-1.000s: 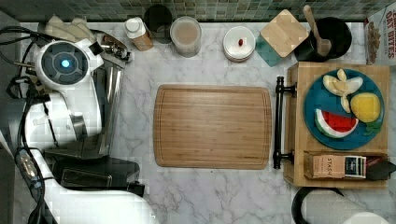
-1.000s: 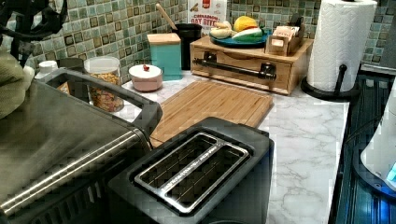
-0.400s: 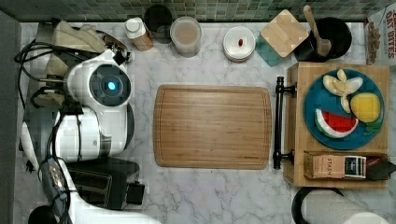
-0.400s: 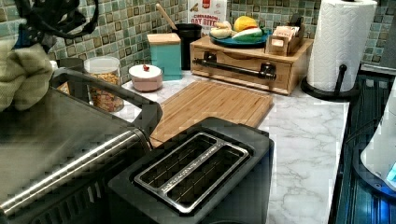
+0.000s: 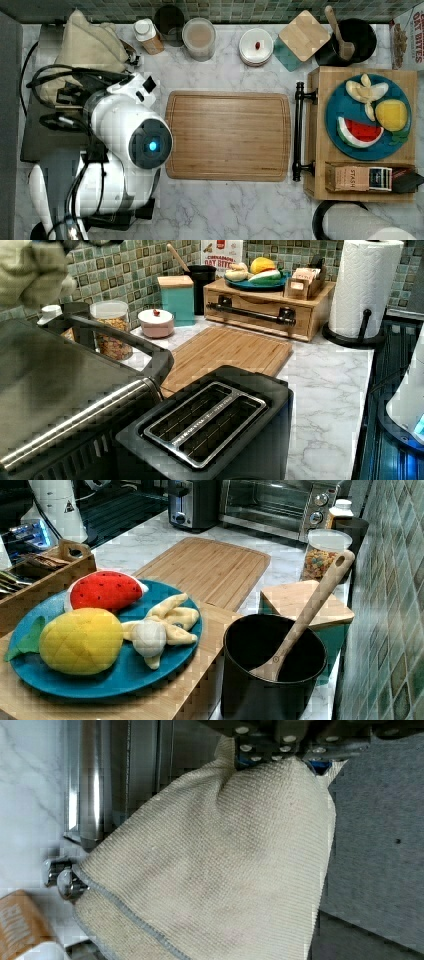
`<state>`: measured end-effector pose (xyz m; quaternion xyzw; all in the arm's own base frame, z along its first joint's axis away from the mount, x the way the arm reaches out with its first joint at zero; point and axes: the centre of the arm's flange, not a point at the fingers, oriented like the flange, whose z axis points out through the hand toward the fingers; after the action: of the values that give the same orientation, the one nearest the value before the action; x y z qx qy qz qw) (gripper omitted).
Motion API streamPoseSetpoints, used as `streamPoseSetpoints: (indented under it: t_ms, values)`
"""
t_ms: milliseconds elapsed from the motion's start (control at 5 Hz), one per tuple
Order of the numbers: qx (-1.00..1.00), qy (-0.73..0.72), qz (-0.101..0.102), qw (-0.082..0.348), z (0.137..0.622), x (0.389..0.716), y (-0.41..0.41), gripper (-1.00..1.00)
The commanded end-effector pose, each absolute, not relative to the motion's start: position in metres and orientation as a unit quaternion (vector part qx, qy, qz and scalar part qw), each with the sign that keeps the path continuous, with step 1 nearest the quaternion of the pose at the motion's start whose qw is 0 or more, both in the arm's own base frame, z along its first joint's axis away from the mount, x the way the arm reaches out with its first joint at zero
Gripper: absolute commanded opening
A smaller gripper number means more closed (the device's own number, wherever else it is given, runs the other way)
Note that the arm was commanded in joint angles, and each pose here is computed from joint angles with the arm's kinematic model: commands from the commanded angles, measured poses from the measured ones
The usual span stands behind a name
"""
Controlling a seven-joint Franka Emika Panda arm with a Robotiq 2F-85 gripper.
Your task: Pick up the towel.
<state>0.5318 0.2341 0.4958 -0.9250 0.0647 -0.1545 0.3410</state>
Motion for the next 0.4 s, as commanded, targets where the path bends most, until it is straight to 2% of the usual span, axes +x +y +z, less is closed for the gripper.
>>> streamPoseSetpoints:
  t_ms: [200,400]
  values:
    - [-0.942,0.173,-0.203,0.206,0.57,0.544,0.152,-1.0]
    - [-0.921,0.28,-0.213,0.169,0.566,0.543,0.089,-1.0]
